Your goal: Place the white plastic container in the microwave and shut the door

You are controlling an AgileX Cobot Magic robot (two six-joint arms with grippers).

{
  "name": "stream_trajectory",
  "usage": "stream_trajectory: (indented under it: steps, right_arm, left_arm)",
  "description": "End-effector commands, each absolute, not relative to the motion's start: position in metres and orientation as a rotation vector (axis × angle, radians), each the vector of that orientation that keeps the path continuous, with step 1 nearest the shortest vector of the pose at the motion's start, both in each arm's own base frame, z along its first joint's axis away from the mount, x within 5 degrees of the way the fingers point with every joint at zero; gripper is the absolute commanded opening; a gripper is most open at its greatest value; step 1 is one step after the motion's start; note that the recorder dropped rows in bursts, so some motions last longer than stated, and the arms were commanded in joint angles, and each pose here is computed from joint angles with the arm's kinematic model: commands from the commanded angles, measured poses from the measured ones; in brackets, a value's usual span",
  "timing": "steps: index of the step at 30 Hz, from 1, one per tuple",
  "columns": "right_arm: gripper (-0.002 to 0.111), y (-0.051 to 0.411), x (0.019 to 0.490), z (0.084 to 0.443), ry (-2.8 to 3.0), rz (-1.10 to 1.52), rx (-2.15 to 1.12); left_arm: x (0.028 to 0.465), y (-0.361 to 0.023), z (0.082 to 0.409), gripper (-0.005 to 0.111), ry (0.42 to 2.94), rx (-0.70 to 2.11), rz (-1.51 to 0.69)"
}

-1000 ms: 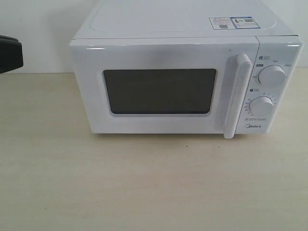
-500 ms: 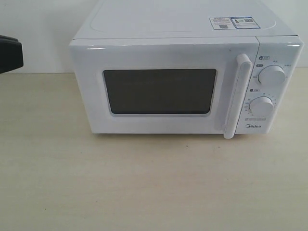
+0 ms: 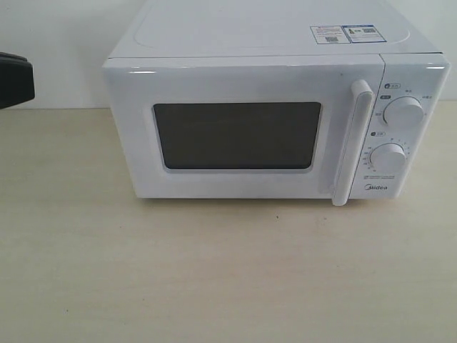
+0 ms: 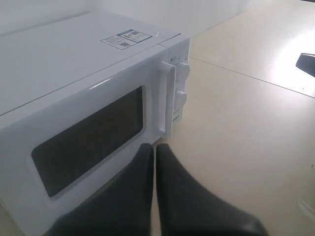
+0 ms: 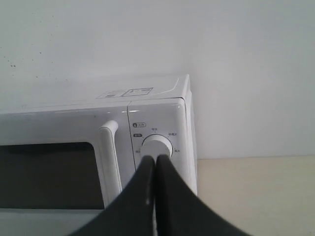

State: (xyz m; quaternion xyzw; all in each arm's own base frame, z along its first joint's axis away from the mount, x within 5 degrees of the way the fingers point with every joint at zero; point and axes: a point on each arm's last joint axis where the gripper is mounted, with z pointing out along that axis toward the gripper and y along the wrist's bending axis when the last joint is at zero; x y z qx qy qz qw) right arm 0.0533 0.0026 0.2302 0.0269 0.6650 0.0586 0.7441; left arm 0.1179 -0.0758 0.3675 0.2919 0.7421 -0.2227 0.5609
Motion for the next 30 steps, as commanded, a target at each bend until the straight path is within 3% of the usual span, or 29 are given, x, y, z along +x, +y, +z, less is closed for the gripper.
stream_trajectory:
  steps: [1,30]
  right_arm:
    - [0.0,0.001,0.054,0.225,1.442,0.153,0.108]
    - [0.0,-0.001,0.054,0.183,1.815,0.05,0.067]
  left_arm:
    - [0.117,-0.076,0.366,0.004,1.751,0.675,-0.538]
    - [0.117,-0.076,0.367,0.004,1.746,0.667,-0.532]
